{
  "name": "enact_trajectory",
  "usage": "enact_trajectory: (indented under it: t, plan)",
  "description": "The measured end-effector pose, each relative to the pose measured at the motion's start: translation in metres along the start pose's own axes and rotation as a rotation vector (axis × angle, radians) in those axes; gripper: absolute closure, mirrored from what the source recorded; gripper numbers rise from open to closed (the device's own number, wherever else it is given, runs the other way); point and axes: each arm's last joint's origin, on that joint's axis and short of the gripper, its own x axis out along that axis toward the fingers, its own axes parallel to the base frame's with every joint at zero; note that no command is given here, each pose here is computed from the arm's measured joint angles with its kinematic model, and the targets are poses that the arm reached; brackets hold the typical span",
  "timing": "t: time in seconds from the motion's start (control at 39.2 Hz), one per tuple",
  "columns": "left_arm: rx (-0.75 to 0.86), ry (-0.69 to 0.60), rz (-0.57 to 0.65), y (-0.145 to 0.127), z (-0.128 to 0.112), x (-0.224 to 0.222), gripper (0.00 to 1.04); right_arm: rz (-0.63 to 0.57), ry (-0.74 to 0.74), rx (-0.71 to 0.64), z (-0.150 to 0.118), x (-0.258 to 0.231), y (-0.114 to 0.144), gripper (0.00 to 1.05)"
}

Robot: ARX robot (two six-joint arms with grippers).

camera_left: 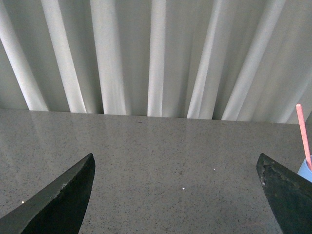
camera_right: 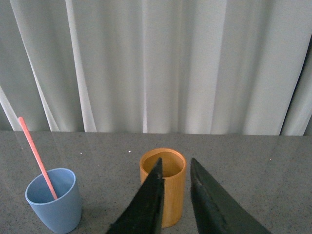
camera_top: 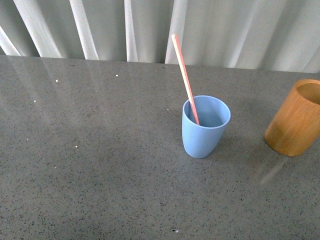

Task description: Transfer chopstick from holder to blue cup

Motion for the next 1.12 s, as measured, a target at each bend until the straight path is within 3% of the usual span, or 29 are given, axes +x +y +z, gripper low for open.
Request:
enact_trajectory:
  t: [0.41,1.12]
  plan:
    - [0.000,0.000,0.000,0.0000,0.0000,0.0000,0.07,0.000,0.000,0.001,0.0000,0.0000,0.0000,0.08]
    - [0.000,0.000,0.000,0.0000,0.0000,0.0000,0.07,0.000,0.000,0.000,0.0000,0.0000,0.0000,0.10]
